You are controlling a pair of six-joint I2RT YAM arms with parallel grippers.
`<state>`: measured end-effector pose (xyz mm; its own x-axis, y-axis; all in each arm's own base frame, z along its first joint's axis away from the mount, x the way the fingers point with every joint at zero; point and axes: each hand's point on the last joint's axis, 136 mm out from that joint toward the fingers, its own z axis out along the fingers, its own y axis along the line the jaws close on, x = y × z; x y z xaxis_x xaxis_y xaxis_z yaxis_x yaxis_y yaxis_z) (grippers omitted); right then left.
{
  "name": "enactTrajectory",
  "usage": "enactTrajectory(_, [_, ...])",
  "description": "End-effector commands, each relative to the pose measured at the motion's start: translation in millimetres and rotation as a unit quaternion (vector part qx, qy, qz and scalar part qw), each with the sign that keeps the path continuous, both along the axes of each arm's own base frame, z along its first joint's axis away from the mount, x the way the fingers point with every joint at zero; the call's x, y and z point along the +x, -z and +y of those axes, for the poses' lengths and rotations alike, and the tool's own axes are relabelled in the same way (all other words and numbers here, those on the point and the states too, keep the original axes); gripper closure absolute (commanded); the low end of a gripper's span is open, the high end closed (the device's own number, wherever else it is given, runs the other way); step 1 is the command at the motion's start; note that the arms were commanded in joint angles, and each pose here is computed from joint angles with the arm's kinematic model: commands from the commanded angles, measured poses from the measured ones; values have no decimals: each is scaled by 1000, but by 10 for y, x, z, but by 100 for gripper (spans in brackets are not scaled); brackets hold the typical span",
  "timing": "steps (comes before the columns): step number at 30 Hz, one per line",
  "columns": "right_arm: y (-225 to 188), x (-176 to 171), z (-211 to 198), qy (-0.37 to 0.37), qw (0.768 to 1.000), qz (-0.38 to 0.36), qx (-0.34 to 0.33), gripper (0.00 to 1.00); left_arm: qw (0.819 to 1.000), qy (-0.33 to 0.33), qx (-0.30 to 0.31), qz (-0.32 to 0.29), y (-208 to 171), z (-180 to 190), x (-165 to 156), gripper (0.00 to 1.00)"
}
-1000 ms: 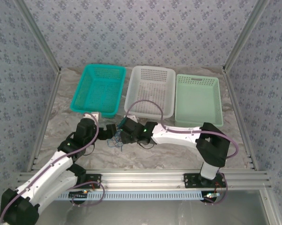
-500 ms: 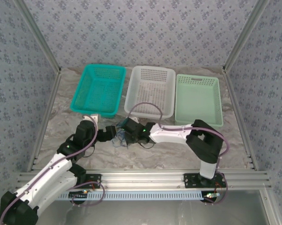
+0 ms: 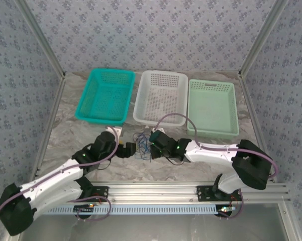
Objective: Untangle the cables
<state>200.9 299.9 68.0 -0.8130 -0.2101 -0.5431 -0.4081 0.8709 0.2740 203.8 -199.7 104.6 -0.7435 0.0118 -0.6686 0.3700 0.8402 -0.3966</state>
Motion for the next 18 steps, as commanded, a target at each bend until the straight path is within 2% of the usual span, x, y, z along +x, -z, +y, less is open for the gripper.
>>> enactTrajectory(1, [-7, -81, 115, -56, 998, -6, 29, 100, 1000, 20, 9, -18, -76, -144, 78, 17])
enactTrajectory(3, [19, -85, 87, -57, 998, -4, 27, 100, 999, 32, 23, -15, -59, -203, 101, 19])
enactTrajectory(6, [13, -96, 44, -60, 998, -7, 34, 100, 998, 16, 59, -4, 18, -165, 183, 22])
enactTrajectory(10, [15, -107, -21, -61, 997, -10, 48, 100, 997, 34, 68, -11, 46, -275, 258, 24])
enactTrajectory(15, [20, -85, -94, -55, 997, -12, 54, 100, 995, 37, 92, -4, 179, -333, 346, 42])
enactTrajectory(18, [-9, -41, -145, -47, 997, -16, 61, 100, 994, 47, 95, 6, 244, -382, 348, 48])
